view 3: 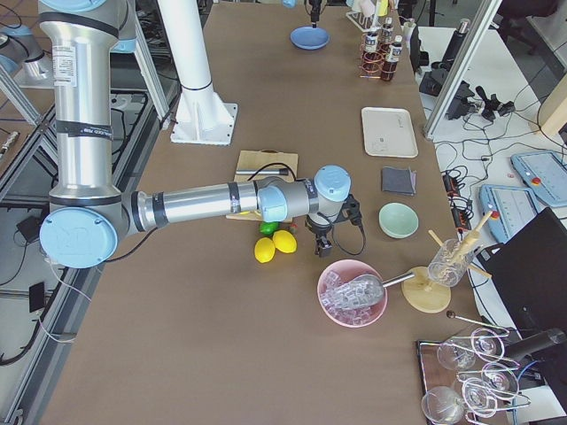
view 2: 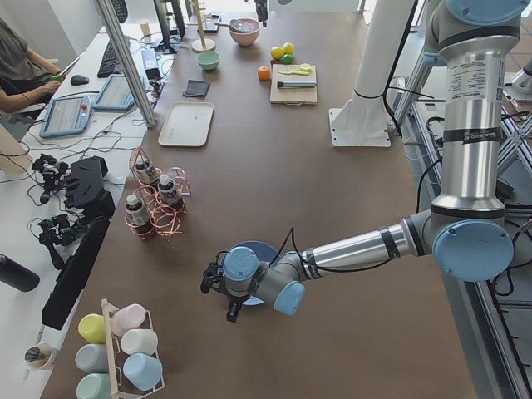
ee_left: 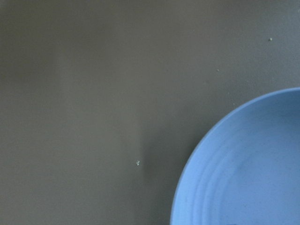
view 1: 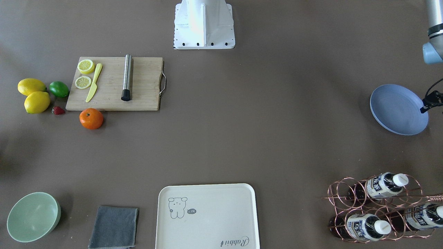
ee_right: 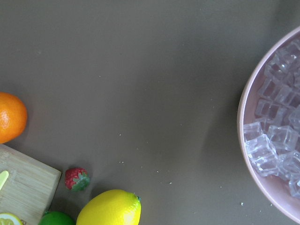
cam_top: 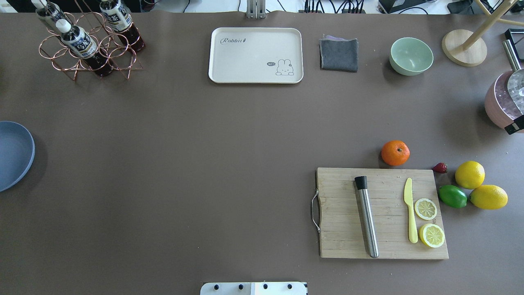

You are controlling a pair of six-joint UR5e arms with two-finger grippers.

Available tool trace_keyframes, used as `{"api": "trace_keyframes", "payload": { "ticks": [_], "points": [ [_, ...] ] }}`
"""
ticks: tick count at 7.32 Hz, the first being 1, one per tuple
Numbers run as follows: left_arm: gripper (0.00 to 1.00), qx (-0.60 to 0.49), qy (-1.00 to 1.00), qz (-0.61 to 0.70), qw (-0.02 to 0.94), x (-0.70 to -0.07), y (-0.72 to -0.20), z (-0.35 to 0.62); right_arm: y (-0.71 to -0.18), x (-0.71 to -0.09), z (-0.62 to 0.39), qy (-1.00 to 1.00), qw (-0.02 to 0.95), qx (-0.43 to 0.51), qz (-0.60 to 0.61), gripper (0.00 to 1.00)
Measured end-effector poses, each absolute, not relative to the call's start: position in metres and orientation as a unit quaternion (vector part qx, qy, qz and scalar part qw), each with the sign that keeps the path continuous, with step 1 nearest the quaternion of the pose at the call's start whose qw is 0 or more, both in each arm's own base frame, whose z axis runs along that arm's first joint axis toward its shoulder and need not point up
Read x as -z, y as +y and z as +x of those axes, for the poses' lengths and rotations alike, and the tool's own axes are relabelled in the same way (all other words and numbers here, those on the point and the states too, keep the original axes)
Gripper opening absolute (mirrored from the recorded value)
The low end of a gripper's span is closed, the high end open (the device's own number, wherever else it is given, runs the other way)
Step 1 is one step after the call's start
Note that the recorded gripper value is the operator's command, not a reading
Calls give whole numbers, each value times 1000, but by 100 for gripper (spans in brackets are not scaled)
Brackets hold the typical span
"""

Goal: Pick orange to plate

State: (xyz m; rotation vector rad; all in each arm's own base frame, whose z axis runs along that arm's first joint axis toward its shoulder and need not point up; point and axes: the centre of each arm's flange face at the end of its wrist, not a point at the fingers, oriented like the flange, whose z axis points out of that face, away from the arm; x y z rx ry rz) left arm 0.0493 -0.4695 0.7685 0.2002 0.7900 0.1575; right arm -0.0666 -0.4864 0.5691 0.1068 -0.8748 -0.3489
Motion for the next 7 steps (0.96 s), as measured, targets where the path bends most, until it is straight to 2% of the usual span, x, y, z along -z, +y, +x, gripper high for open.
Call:
{"api": "trace_keyframes", "payload": {
  "ticks": [2,3,4,5,6,7],
  "points": [
    [81,-82,385,95,914,-768,-475,57,-488,-567,-74,-420,889,175,50,100],
    [74,-82,386,92,914,-768,-479,62,-488,-567,-75,-420,889,176,50,100],
    [53,-82,387,88,914,-767,-484,70,-488,-567,-75,-420,889,177,50,100],
    [18,-80,388,84,914,-765,-489,77,-488,-567,-76,-421,888,177,50,100],
    [0,-73,389,79,915,-764,-491,82,-489,-566,-76,-421,888,177,50,100],
    [0,-65,390,75,915,-763,-493,85,-489,-566,-76,-421,888,177,51,100]
  ]
}}
